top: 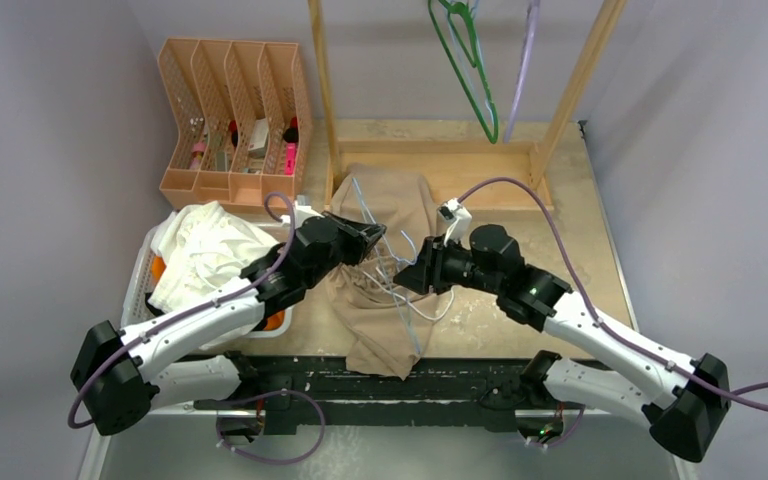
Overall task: Remove the shorts from the hanger
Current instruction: Place the hanger on the clothes rod.
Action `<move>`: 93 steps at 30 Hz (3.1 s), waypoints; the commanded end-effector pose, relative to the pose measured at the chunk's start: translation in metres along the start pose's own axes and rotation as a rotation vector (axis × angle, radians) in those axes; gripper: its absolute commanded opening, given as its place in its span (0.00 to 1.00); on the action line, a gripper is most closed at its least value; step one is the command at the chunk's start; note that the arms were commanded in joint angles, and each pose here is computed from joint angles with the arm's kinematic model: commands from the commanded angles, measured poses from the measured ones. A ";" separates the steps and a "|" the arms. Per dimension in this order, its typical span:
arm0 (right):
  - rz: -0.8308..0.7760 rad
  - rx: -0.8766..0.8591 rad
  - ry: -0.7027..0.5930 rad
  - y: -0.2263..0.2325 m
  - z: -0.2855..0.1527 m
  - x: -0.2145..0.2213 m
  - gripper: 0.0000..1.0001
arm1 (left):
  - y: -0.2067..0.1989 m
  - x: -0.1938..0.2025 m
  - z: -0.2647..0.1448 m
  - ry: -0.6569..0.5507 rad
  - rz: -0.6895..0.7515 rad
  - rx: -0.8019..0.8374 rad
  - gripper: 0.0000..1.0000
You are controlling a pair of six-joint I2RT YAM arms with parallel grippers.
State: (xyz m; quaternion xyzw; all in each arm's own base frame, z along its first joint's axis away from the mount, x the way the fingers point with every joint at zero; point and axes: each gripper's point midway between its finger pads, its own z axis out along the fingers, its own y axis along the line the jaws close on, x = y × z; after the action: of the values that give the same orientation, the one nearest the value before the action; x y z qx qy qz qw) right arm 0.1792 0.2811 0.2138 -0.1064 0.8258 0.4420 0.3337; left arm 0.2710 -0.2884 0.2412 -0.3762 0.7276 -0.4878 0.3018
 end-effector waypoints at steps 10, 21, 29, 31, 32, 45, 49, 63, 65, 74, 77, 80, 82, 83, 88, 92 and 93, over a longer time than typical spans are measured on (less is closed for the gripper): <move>-0.038 0.120 -0.158 -0.024 -0.048 -0.008 0.55 | -0.035 -0.082 -0.036 -0.370 -0.431 0.062 0.00; -0.210 0.060 -0.106 -0.024 -0.049 0.007 0.71 | -0.026 -0.115 -0.076 -0.478 -0.627 0.108 0.00; -0.415 0.031 -0.090 -0.010 -0.029 0.011 0.73 | -0.051 -0.129 -0.087 -0.530 -0.644 0.155 0.00; -0.465 0.045 -0.111 -0.011 -0.022 0.010 0.73 | -0.055 -0.129 -0.086 -0.520 -0.657 0.168 0.00; -0.492 0.040 -0.101 -0.009 -0.018 0.013 0.73 | -0.056 -0.128 -0.085 -0.515 -0.658 0.168 0.00; -0.662 0.078 -0.104 -0.027 0.009 0.017 0.68 | -0.065 -0.113 -0.081 -0.409 -0.717 0.188 0.00; -0.677 0.061 -0.080 -0.027 0.014 0.022 0.61 | -0.067 -0.111 -0.082 -0.394 -0.728 0.197 0.00; -0.658 0.116 -0.144 -0.032 0.004 0.010 0.04 | -0.061 -0.112 -0.085 -0.372 -0.790 0.222 0.00; -0.639 0.126 -0.165 -0.031 -0.001 0.005 0.00 | -0.060 -0.115 -0.087 -0.389 -0.779 0.224 0.00; -0.418 0.198 -0.180 -0.021 -0.016 -0.011 0.00 | -0.067 -0.123 -0.092 -0.469 -0.554 0.243 0.67; -0.344 0.243 -0.144 -0.021 -0.016 -0.012 0.00 | -0.067 -0.129 -0.099 -0.517 -0.428 0.208 0.71; -0.288 0.259 -0.114 -0.016 -0.017 -0.012 0.00 | -0.065 -0.134 -0.109 -0.559 -0.298 0.155 0.72; -0.269 0.240 -0.105 -0.008 -0.019 -0.014 0.00 | -0.066 -0.135 -0.111 -0.569 -0.190 0.133 0.72; -0.258 0.232 -0.108 -0.004 -0.020 -0.016 0.00 | -0.064 -0.134 -0.111 -0.566 -0.139 0.117 0.72; -0.233 0.171 -0.088 0.019 -0.024 -0.023 0.00 | -0.045 -0.109 -0.084 -0.462 0.177 -0.002 0.73; -0.200 0.172 -0.081 0.027 -0.030 -0.028 0.00 | -0.035 -0.086 -0.062 -0.338 0.394 -0.072 0.79; -0.195 0.172 -0.078 0.028 -0.031 -0.029 0.00 | -0.030 -0.081 -0.058 -0.313 0.437 -0.086 0.79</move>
State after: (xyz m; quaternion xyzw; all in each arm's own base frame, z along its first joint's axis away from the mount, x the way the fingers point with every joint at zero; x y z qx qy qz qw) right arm 0.1761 0.2652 0.2327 -0.1600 0.8399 0.3096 0.4162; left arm 0.2760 -0.1748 0.3031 -0.4206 0.6822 -0.3524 0.4832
